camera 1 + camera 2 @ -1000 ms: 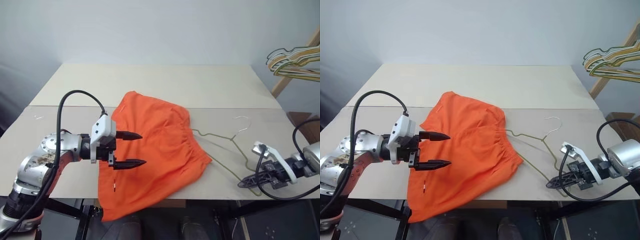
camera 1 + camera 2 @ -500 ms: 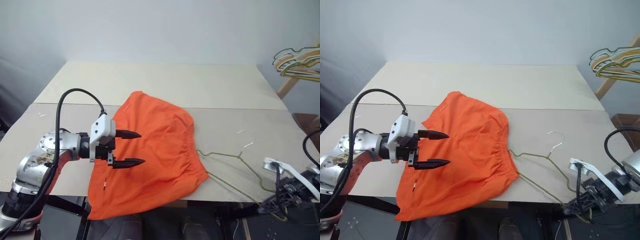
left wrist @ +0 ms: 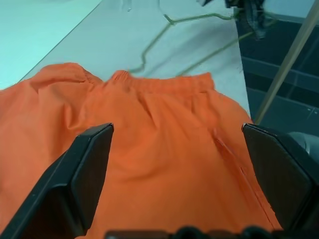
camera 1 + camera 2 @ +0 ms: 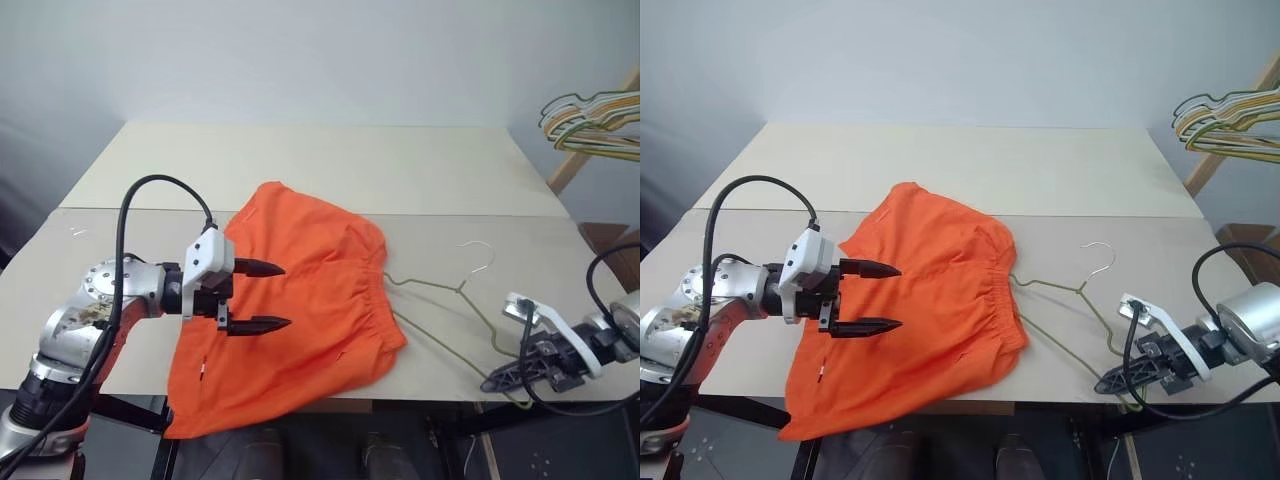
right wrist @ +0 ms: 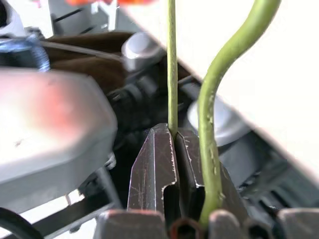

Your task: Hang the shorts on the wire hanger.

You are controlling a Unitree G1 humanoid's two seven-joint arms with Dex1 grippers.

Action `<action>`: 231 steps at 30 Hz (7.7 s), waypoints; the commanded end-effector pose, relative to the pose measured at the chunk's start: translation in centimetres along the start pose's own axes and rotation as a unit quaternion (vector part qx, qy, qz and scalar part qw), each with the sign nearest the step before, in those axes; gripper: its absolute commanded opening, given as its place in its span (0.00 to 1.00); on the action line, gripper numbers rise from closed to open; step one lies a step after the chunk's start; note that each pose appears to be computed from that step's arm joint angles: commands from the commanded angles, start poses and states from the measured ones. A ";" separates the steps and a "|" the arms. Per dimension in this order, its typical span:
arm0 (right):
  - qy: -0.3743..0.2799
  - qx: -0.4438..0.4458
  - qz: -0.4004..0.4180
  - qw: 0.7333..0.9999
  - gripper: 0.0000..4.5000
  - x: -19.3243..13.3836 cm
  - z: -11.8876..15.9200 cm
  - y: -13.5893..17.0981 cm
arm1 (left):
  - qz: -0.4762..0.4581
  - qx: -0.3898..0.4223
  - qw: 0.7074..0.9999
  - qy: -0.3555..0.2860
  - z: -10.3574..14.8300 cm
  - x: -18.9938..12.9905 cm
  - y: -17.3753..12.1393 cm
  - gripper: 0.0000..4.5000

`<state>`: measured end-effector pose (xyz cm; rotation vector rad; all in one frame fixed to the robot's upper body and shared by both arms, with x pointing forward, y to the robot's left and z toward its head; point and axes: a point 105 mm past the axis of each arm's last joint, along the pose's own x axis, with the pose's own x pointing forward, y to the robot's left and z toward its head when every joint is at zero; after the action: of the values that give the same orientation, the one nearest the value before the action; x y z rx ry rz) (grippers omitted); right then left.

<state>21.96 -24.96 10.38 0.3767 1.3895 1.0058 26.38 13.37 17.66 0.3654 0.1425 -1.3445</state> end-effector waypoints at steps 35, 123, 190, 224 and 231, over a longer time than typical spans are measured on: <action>-0.049 0.021 0.048 0.997 0.00 3.1 6.3 -1.0 | 0.002 0.018 1.000 -0.009 0.3 0.3 -1.3 1.00; 0.005 -0.540 -0.296 0.788 0.00 2.2 14.5 9.5 | -0.083 0.187 0.966 0.161 -0.2 1.2 9.6 0.00; -0.266 -0.296 -0.250 0.882 0.00 0.1 11.4 1.2 | -0.064 0.074 0.985 0.144 -1.7 -3.5 7.5 0.00; -0.226 -0.308 -0.297 0.875 0.00 -3.3 10.1 0.5 | 0.006 0.043 0.965 0.259 -6.5 -4.8 9.3 0.00; -0.228 -0.331 -0.299 0.865 0.00 -3.6 10.4 1.3 | 0.014 0.040 0.956 0.290 -7.2 -5.1 9.6 0.00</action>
<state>30.79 -19.60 13.67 -0.2447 0.6036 0.9087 34.82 17.38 14.13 0.7807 0.4317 -1.3562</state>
